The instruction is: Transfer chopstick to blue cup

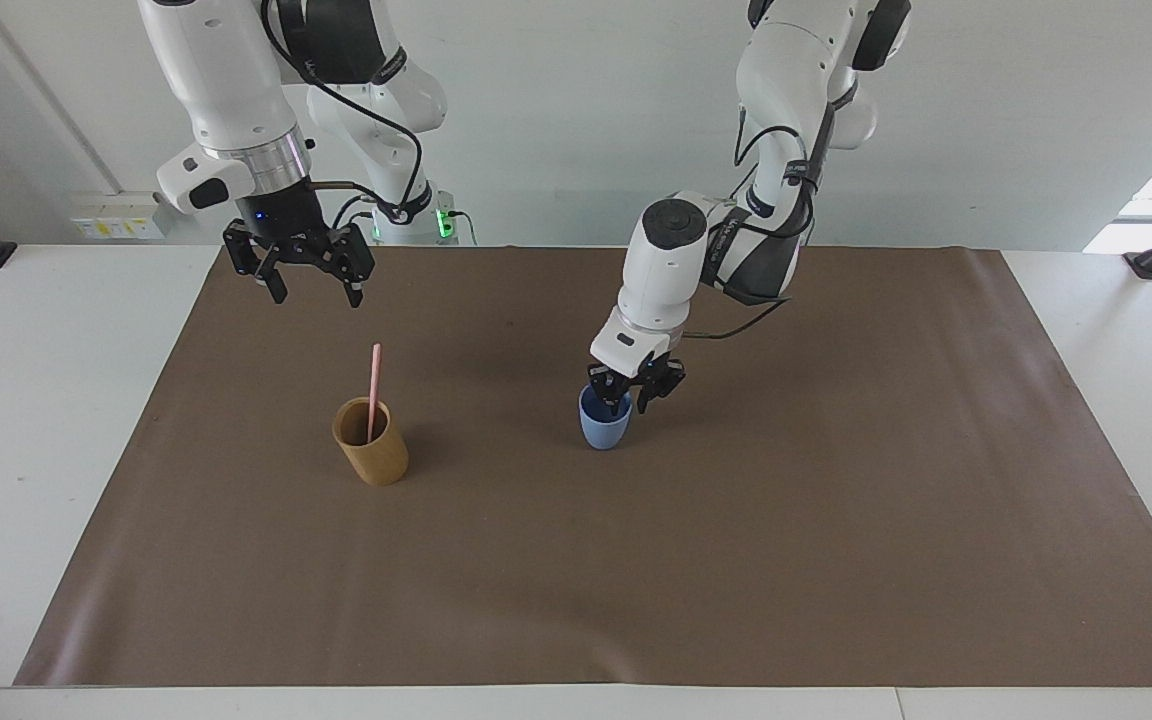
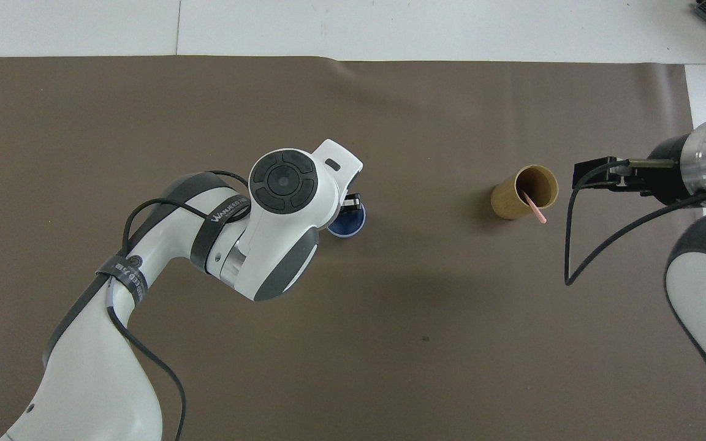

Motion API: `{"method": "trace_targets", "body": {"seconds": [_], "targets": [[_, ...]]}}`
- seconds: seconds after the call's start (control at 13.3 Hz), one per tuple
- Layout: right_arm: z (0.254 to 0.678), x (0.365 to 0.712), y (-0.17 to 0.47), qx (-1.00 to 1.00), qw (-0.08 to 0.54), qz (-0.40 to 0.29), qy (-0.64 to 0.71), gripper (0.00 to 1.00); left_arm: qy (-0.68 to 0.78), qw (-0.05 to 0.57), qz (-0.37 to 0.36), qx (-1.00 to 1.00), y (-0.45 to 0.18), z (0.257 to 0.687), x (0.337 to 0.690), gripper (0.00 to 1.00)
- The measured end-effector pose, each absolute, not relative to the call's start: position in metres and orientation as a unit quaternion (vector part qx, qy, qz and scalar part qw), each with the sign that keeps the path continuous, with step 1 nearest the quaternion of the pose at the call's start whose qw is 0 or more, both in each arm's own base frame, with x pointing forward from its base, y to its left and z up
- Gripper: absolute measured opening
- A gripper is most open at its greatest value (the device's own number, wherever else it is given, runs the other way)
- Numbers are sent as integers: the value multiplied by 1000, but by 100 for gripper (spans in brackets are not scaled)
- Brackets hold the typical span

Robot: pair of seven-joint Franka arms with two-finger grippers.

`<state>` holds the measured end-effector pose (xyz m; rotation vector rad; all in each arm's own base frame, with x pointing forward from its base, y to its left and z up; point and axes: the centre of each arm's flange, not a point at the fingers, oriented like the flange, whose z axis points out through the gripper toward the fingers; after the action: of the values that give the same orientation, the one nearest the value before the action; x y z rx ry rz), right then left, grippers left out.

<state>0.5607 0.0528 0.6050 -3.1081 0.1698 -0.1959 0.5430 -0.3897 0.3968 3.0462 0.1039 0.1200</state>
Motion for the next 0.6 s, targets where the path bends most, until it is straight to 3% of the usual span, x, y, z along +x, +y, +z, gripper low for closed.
{"method": "trace_targets", "body": {"seconds": [0.23, 0.6], "targets": [[599, 560, 53, -997, 11, -58, 54, 100, 48, 45, 50, 997, -374, 444, 553, 96], [564, 562, 91, -998, 8, -57, 20, 100, 63, 42, 73, 994, -299, 521, 570, 100]]}}
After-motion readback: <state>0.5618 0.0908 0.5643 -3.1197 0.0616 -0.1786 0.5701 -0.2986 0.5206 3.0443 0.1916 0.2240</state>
